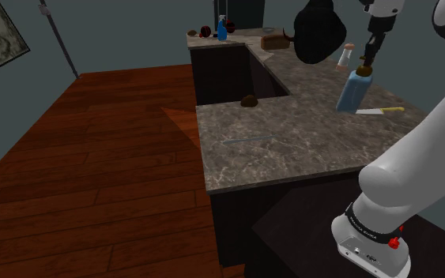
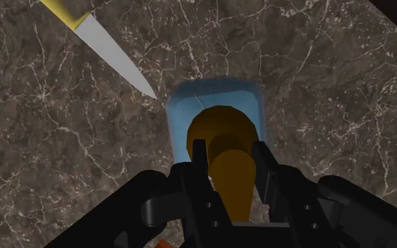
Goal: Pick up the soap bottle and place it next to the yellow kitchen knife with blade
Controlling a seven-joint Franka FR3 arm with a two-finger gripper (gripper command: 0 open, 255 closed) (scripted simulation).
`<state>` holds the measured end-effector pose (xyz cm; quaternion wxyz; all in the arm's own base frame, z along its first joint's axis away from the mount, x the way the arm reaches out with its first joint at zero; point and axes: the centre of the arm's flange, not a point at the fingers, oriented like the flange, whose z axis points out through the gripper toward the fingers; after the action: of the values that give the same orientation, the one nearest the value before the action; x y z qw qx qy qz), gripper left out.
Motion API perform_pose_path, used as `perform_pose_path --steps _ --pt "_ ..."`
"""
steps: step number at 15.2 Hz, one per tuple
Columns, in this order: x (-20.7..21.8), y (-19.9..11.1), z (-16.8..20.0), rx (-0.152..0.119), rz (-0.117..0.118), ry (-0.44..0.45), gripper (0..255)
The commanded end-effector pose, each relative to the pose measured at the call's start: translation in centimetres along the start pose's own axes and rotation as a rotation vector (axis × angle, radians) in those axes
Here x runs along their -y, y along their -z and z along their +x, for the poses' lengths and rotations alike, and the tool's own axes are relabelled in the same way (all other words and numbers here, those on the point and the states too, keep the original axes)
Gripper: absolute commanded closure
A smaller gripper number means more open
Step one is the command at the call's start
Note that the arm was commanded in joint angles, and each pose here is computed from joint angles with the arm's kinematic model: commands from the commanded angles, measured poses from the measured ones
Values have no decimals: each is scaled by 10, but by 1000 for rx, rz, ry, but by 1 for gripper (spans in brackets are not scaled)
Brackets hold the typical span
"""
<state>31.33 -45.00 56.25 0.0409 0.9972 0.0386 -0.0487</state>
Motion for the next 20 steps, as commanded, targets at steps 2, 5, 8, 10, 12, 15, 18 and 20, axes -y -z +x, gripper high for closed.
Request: perform_pose_path --steps 2,5,8,10,12,15,18,20 --pt "-23 -9 -37 0 0 1 255" --pt "-44 -14 -70 0 0 1 255" --pt "-65 -19 -103 0 0 1 255" --pt "-79 -22 -125 0 0 1 255" --pt "-94 -25 -147 0 0 1 255" --pt "-115 -30 -180 0 0 1 255" --pt "-136 -35 -213 0 0 1 255" --pt "-140 -42 -220 0 0 1 255"
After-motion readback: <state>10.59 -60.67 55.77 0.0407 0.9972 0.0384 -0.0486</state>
